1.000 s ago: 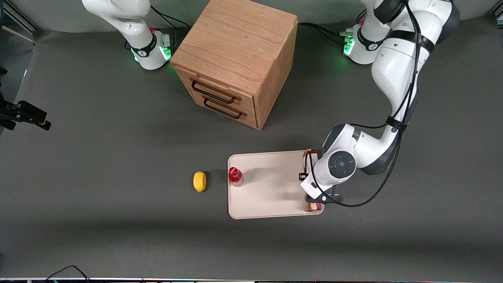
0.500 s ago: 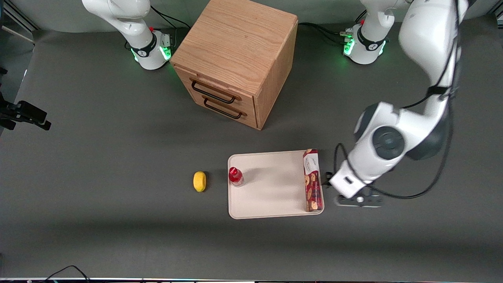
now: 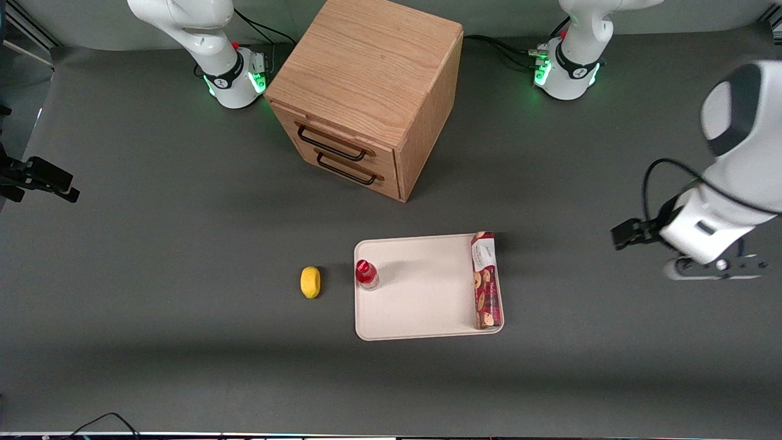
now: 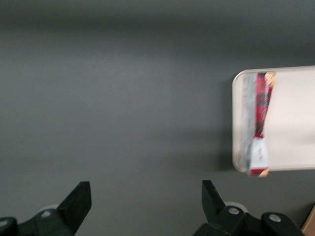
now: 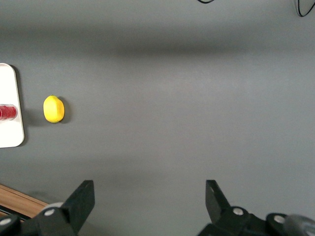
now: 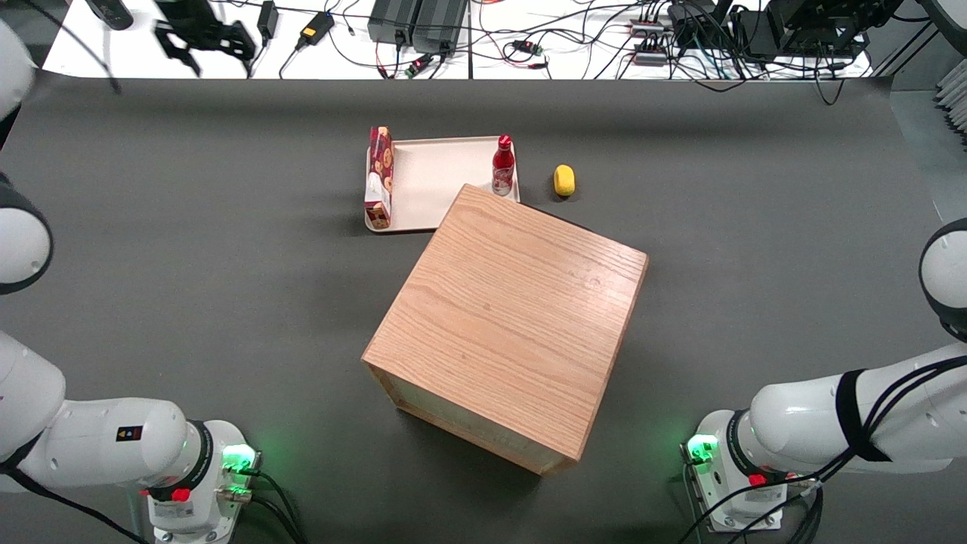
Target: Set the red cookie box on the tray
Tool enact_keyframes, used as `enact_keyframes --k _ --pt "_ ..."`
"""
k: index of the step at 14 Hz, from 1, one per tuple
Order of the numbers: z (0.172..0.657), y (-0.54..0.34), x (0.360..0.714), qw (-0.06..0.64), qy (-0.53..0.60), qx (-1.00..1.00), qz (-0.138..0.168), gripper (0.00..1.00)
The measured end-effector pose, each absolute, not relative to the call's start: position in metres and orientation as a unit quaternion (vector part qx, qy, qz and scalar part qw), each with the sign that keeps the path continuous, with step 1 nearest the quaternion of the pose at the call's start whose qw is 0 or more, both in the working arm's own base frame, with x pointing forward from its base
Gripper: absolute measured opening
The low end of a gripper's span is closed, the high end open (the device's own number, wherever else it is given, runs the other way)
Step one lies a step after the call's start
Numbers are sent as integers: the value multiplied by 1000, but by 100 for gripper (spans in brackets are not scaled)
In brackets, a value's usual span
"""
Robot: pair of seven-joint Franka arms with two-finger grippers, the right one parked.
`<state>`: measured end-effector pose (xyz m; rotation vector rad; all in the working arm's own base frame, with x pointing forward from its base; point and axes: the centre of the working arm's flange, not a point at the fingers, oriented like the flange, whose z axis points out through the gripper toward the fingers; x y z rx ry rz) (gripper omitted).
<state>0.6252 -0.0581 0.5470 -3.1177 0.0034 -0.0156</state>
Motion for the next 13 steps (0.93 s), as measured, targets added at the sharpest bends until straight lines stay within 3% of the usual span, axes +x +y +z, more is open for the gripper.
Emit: enact_keyframes --k 6,13 --pt "626 -24 561 7 -3 -1000 -22 100" --pt "636 -14 543 -4 6 -1000 -27 100"
